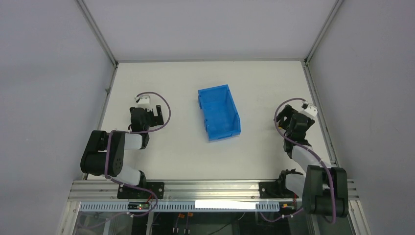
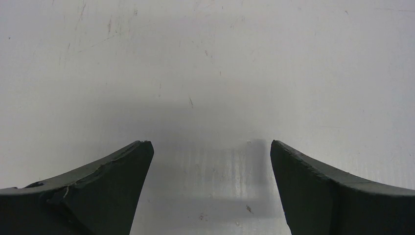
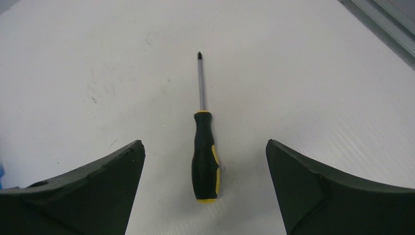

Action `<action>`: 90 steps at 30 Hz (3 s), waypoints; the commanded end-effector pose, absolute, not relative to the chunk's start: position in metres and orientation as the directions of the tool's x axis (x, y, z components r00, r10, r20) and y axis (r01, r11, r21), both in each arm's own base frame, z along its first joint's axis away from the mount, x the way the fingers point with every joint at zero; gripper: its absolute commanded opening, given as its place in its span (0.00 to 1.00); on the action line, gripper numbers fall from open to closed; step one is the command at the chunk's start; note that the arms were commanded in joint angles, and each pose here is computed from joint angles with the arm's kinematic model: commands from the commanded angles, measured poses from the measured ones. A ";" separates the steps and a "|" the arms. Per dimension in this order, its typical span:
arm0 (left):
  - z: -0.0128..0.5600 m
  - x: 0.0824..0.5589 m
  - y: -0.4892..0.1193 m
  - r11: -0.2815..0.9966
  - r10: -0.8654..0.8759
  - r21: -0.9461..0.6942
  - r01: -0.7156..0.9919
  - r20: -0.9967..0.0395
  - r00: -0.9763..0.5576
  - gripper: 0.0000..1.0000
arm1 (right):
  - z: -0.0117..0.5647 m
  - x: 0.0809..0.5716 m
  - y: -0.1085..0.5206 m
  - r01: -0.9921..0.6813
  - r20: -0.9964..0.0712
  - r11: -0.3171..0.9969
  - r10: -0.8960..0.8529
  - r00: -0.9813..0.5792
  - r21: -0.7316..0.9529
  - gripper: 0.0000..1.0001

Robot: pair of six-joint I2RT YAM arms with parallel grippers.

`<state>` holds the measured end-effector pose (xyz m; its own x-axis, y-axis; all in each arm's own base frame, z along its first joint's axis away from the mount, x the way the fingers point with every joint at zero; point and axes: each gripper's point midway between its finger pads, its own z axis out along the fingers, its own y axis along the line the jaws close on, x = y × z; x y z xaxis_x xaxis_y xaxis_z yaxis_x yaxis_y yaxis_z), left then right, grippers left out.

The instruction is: Put the screwdriver in the bin

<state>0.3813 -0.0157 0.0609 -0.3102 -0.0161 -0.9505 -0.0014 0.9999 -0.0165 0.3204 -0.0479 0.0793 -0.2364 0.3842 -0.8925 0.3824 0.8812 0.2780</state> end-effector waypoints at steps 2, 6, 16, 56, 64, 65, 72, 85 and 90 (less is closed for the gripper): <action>0.079 0.393 -0.015 0.999 -0.042 -0.043 0.001 -0.967 -0.250 1.00 | 0.097 0.329 -0.070 0.546 -0.855 0.795 0.454 -0.249 0.263 0.99; 0.079 0.393 -0.015 0.999 -0.042 -0.044 0.001 -0.968 -0.249 1.00 | 0.110 0.339 -0.038 0.412 -0.777 0.877 0.434 -0.455 0.248 0.98; 0.079 0.394 -0.015 0.999 -0.042 -0.044 0.001 -0.968 -0.249 1.00 | 0.083 0.328 -0.043 0.441 -0.464 0.897 0.396 -0.793 0.012 0.86; 0.079 0.394 -0.015 0.999 -0.043 -0.045 0.001 -0.967 -0.249 1.00 | 0.215 0.347 -0.001 0.117 -0.353 0.990 0.081 -0.932 -0.081 0.00; 0.079 0.394 -0.016 0.999 -0.043 -0.045 0.001 -0.968 -0.249 1.00 | 0.267 0.345 0.039 0.054 -0.408 0.996 0.021 -0.913 -0.071 0.00; 0.079 0.394 -0.016 0.999 -0.043 -0.044 0.001 -0.968 -0.248 1.00 | 0.273 0.345 0.056 0.019 -0.421 0.998 -0.011 -0.907 -0.065 0.00; 0.079 0.394 -0.015 0.999 -0.043 -0.045 0.001 -0.968 -0.249 1.00 | 0.294 0.350 0.141 -0.128 -0.494 0.991 -0.124 -0.860 -0.025 0.00; 0.079 0.394 -0.015 0.999 -0.043 -0.045 0.000 -0.968 -0.249 1.00 | 0.239 0.340 0.262 -0.284 -0.482 0.959 -0.251 -0.840 -0.005 0.00; 0.079 0.394 -0.016 0.999 -0.043 -0.045 0.002 -0.968 -0.249 1.00 | 0.190 0.338 0.275 -0.271 -0.463 0.962 -0.229 -0.856 0.024 0.00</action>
